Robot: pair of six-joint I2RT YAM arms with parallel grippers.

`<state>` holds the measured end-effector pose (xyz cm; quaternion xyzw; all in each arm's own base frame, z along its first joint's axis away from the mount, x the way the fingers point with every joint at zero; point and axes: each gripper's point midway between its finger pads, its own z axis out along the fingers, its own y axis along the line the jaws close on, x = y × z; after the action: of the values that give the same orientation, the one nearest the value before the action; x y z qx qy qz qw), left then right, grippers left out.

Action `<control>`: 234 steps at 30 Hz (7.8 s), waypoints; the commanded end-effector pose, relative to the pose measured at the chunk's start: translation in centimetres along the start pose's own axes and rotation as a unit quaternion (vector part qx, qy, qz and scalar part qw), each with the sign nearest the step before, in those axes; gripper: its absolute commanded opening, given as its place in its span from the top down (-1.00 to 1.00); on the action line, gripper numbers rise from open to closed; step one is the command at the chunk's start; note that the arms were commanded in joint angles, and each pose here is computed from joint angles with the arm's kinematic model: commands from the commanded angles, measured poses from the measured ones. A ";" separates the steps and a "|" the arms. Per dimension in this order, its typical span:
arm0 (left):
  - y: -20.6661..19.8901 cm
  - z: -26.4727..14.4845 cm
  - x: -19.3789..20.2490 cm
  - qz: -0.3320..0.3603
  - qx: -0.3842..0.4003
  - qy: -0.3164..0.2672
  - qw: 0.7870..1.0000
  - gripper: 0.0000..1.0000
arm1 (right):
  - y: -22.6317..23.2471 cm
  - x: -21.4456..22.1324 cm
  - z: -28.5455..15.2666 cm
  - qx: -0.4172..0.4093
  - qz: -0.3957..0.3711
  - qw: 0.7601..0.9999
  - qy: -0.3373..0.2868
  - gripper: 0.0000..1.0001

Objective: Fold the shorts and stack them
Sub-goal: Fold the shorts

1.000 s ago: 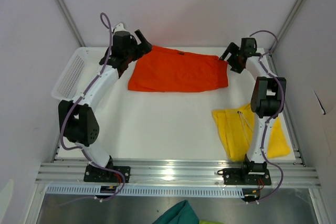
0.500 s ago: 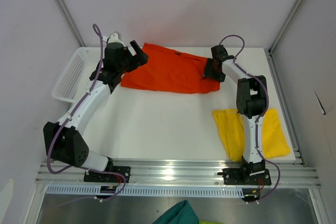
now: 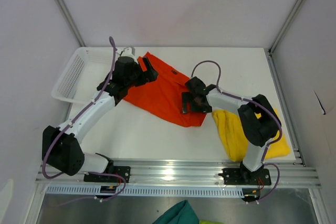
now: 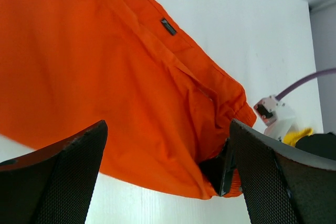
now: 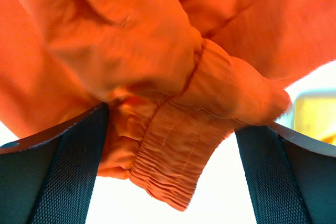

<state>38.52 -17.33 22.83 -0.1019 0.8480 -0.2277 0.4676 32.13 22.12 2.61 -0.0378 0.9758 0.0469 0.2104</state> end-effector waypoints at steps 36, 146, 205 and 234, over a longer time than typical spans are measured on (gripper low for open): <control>-13.2 8.2 14.6 0.420 0.232 0.111 0.870 -0.89 | -9.0 -7.5 0.9 -0.160 0.143 0.974 -0.070 -0.40; -17.0 17.0 17.3 0.396 0.200 0.125 0.887 1.00 | -8.2 -8.5 -4.5 -0.255 0.154 0.930 -0.213 0.05; -14.5 19.6 22.2 0.371 0.177 0.206 0.888 1.00 | -7.6 -5.9 1.9 -0.282 0.263 0.921 -0.048 -0.72; -13.9 18.1 18.6 0.349 0.170 0.171 0.906 0.40 | -4.8 -5.6 1.1 -0.298 0.277 0.912 -0.044 0.88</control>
<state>42.44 -42.81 3.28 0.3464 0.8533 -0.1855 0.3429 37.64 17.97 3.01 0.1836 0.8712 0.4105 0.1969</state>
